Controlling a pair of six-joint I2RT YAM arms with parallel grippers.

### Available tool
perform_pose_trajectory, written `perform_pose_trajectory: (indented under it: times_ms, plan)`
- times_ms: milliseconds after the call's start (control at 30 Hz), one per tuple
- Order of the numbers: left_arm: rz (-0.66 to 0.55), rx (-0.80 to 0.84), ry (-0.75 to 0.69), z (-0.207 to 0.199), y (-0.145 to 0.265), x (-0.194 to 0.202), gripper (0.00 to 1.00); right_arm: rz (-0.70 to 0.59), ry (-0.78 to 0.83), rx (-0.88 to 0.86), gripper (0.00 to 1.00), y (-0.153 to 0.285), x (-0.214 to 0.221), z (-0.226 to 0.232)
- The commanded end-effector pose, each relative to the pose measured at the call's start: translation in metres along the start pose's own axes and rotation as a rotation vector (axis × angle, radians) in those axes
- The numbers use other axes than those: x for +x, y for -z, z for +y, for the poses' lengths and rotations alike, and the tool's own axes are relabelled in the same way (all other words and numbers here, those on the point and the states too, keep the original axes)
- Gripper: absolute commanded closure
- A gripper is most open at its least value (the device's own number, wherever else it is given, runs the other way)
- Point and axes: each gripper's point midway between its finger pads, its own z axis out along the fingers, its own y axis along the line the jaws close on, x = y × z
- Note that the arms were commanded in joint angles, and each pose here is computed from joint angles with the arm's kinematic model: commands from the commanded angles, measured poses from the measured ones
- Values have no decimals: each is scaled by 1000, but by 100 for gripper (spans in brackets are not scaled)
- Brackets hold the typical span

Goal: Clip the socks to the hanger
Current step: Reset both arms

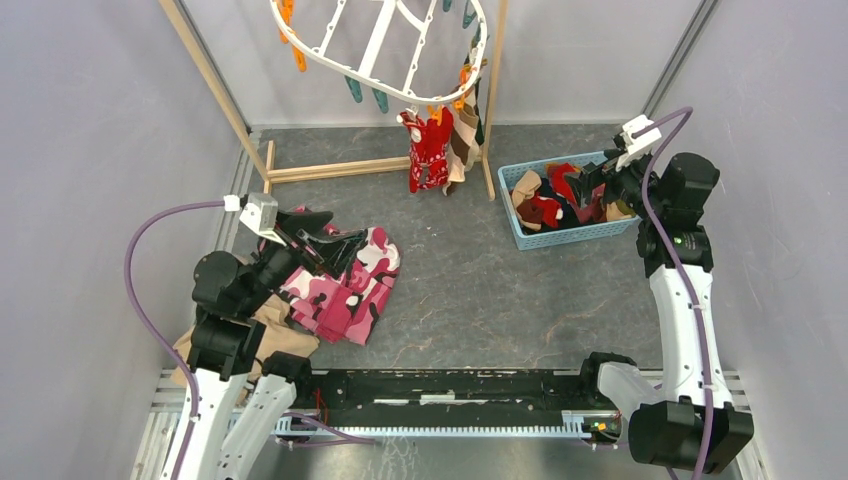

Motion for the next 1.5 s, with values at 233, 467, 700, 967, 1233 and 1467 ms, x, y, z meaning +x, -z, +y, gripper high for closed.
perform_pose_trajectory:
  times_ms: [233, 467, 700, 967, 1233, 1467]
  plan:
    - [6, 10, -32, -2, 5, 2, 0, -19, -61, 34, 2, 10, -8, 3]
    - [36, -103, -43, 31, -8, 19, 0, -35, -80, -69, 2, 9, -7, 22]
    - [53, -165, -70, 51, -19, 23, 0, -26, -76, -109, 2, 7, 6, 30]
    - [129, -192, -70, 70, -20, 52, 0, -12, -122, -108, 2, -2, 23, 29]
    - [146, -252, -90, 82, -9, 62, 0, -7, -126, -87, 2, -4, 29, 25]
    - [126, -262, -82, 86, -6, 59, 0, -8, -105, -76, 2, -3, 26, 23]
